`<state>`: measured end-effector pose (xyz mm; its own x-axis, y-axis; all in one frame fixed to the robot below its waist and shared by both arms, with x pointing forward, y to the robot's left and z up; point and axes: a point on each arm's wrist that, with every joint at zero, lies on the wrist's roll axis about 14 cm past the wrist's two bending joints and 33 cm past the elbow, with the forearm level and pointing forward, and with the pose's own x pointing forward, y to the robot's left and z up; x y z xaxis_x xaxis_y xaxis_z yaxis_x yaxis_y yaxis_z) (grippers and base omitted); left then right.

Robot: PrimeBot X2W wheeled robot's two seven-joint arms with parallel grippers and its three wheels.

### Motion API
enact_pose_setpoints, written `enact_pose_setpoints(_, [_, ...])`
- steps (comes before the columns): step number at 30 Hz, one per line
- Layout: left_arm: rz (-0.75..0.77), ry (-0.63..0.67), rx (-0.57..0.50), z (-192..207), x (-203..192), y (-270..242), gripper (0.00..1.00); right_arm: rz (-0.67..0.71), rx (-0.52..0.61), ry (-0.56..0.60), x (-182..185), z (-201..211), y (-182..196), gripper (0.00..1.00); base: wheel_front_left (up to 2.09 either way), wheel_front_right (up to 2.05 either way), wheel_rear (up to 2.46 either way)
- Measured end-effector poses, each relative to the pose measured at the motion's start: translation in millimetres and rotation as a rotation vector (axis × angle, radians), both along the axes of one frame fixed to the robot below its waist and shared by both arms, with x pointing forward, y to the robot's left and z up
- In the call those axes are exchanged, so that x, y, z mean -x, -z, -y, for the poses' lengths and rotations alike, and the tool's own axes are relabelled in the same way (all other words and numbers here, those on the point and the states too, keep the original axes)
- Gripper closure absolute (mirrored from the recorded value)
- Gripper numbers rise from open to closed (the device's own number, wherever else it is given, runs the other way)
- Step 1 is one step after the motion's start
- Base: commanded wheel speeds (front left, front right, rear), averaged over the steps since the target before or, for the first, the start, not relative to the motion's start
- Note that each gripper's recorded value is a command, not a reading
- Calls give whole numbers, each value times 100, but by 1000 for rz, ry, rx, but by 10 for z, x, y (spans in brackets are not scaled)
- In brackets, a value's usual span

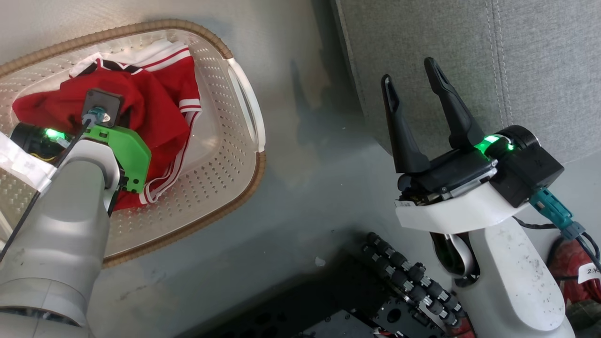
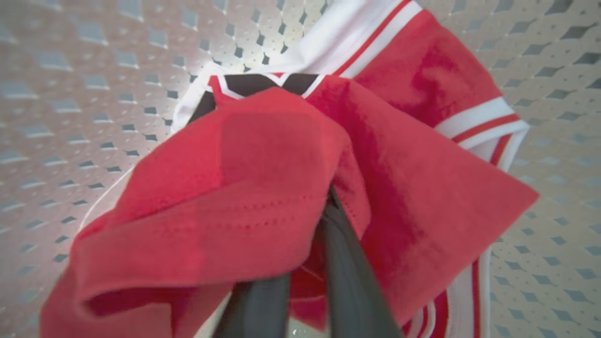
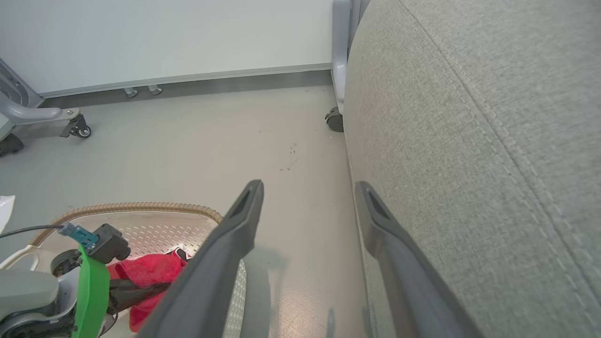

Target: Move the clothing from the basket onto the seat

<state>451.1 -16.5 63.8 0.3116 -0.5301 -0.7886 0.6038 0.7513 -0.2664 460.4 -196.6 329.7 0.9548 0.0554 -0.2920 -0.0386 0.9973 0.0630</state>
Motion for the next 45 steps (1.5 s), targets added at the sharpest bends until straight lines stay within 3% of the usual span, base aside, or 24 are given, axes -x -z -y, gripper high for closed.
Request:
enact_pose_setpoints(11, [76,-17,104,236,23,-460,100,55,3,3,-43,12,-233,0,0,0,0])
enact_pose_setpoints(16, [165,-66,197,363,-27,-971,100,56,-2,8,115,-24,-357,0,0,0,0])
enact_pose_setpoints(30, [381,-169,247,9,372,-2292,100,100,-72,-30,797,-293,-859,0,0,0,0])
enact_pose_setpoints(38, [613,-202,316,-44,429,-3236,100,178,-91,-71,1214,-435,-1186,0,0,0,0])
enact_pose_setpoints(45, [873,-196,414,-2,430,-4203,100,298,-94,-112,1365,-537,-1542,0,0,0,0])
